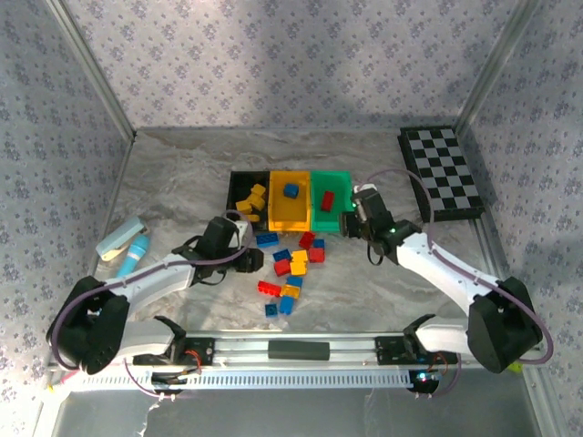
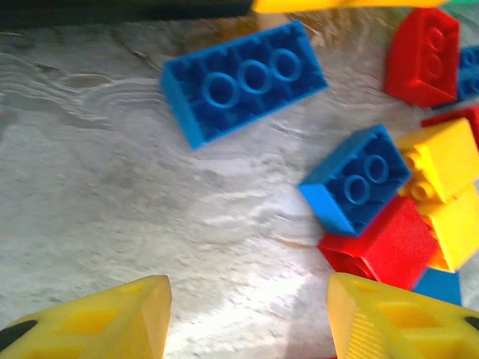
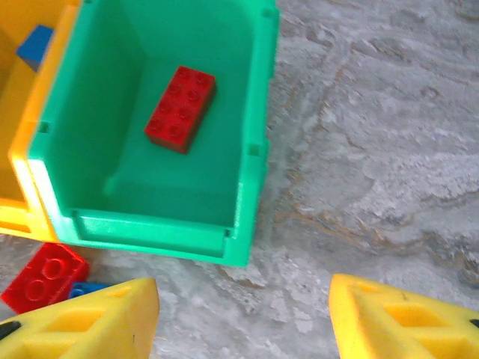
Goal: Sort the legos into containers by color
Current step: Pick up the lego from the middle-left of the table.
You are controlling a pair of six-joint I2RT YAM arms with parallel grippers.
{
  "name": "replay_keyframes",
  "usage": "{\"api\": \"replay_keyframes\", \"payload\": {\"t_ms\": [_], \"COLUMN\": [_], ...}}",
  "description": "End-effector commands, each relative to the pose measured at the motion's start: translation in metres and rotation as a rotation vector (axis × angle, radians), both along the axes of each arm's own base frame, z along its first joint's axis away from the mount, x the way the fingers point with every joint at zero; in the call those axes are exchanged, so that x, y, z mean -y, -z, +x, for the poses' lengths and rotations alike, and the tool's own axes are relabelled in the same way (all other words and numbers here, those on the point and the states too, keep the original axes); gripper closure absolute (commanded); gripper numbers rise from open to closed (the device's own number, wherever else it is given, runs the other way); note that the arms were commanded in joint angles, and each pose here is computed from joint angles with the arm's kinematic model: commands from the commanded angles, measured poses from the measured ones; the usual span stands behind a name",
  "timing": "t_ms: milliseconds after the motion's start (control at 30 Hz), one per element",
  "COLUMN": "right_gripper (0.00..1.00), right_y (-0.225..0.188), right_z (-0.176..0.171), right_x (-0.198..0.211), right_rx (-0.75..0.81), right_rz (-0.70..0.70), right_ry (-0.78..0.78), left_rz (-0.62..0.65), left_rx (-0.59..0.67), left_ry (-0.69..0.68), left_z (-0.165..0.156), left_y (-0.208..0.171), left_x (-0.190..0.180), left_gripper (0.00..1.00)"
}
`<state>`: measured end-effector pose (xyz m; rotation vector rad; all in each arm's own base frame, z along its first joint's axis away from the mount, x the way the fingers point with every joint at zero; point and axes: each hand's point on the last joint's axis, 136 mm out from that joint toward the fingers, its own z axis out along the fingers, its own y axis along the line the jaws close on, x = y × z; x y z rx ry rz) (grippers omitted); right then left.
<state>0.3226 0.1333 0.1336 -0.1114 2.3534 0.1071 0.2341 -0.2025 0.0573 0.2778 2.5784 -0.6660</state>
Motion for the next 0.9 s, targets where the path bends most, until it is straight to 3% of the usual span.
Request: {"api": "replay_keyframes", "payload": {"t_ms": [0, 367, 600, 733, 867], "right_gripper": [0.37, 0.37, 0.36, 0.36, 0.36], "right_y": [0.007, 0.037, 0.045, 0.047, 0.047], "right_z": [-0.003, -0.008, -0.012, -0.012, -0.013], "right_x": [0.011, 0.029, 0.036, 0.035, 0.035], "right_rx": [0.002, 0.007, 0.003, -0.002, -0.003], "right_rz": [0.012, 0.033, 0.025, 0.030, 0.032], "right_ry": [-0.008, 0.022, 0.046, 0.046, 0.046], "left_rz": [0.034, 0.054, 0.134, 0.151, 0.207], "left_rx": [-0.033, -0.087, -0.116, -0.123, -0.133], "left_ry": [0.033, 0.117, 0.218, 0.255, 0.267], "left_z": [-0.018, -0.051, -0.070, -0.074, -0.073], "left_y": [-0.005, -0.014, -0.010, -0.008, -0.004], "left_x": [0.001, 0.014, 0.023, 0.028, 0.028], "left_gripper": [0.43, 0.34, 0.34, 0.21, 0.20]}}
